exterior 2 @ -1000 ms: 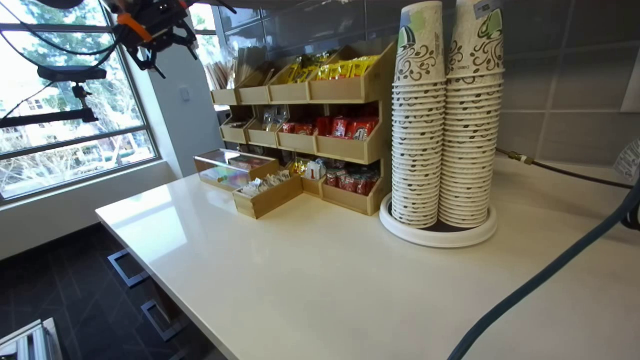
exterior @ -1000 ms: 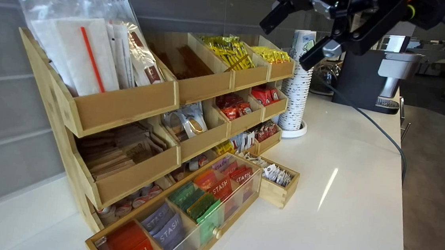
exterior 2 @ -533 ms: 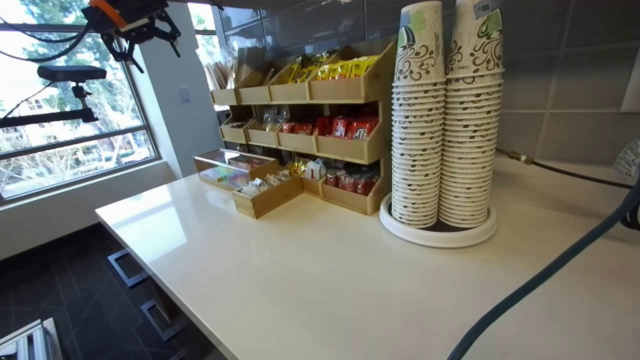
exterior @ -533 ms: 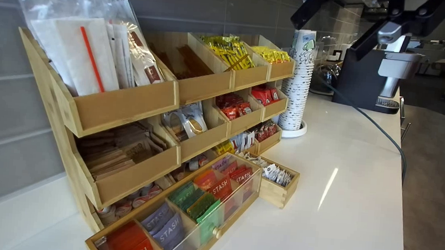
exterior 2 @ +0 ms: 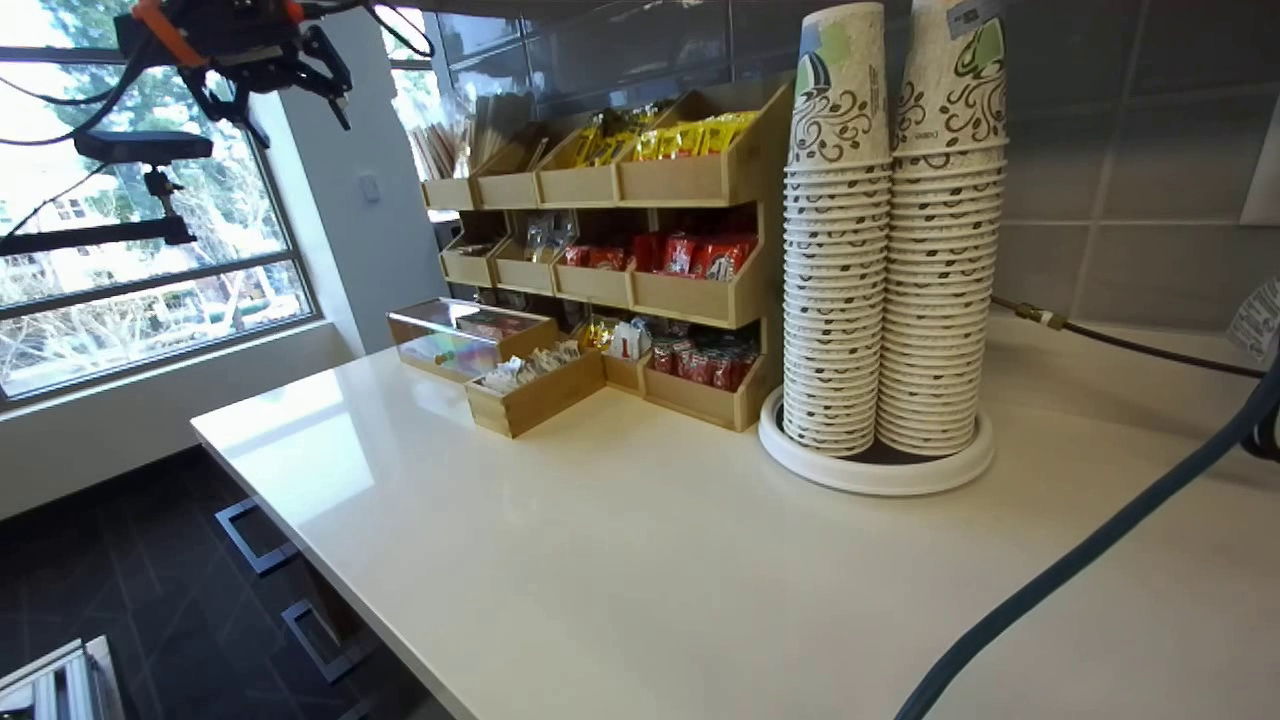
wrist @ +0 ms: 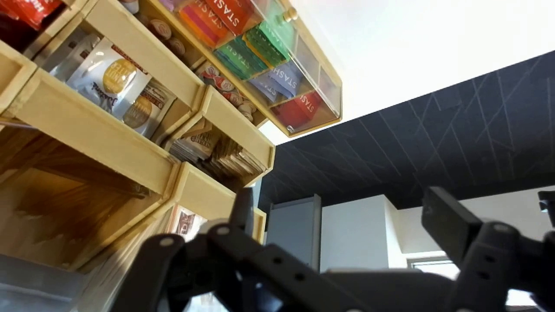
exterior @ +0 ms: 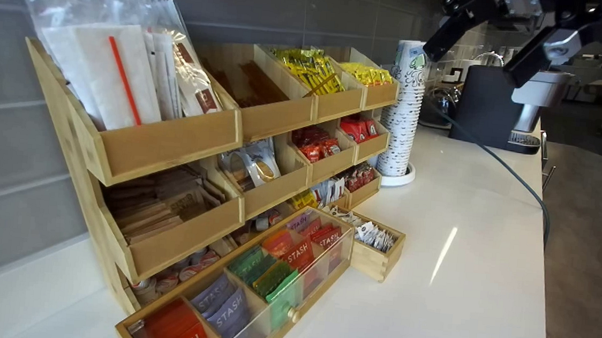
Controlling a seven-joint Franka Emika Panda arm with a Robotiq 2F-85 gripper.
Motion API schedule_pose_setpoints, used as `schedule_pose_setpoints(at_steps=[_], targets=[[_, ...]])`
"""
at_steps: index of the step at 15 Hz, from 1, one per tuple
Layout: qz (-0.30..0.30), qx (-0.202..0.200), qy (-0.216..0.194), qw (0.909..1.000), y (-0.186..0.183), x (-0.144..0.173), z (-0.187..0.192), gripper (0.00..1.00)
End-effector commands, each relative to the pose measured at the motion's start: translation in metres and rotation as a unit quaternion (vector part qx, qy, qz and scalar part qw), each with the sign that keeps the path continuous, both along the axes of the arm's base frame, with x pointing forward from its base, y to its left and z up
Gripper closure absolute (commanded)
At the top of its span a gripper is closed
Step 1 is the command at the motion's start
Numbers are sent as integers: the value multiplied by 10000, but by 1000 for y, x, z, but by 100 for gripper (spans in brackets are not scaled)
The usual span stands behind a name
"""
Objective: Put the plastic on the rack
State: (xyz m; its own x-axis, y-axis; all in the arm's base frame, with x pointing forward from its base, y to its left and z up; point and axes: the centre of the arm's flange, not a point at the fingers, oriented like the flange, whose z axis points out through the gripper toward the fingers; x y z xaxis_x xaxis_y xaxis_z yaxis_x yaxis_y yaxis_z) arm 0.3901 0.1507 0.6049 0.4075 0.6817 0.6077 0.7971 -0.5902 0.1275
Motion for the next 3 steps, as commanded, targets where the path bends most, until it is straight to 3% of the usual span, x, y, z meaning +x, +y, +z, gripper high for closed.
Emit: schedule_pose_setpoints(at_steps=[1,3], targets=[[-62,65,-5,10000,-2,-1,0,0],[-117,139,-35,9998,-7,-2,-1,0]])
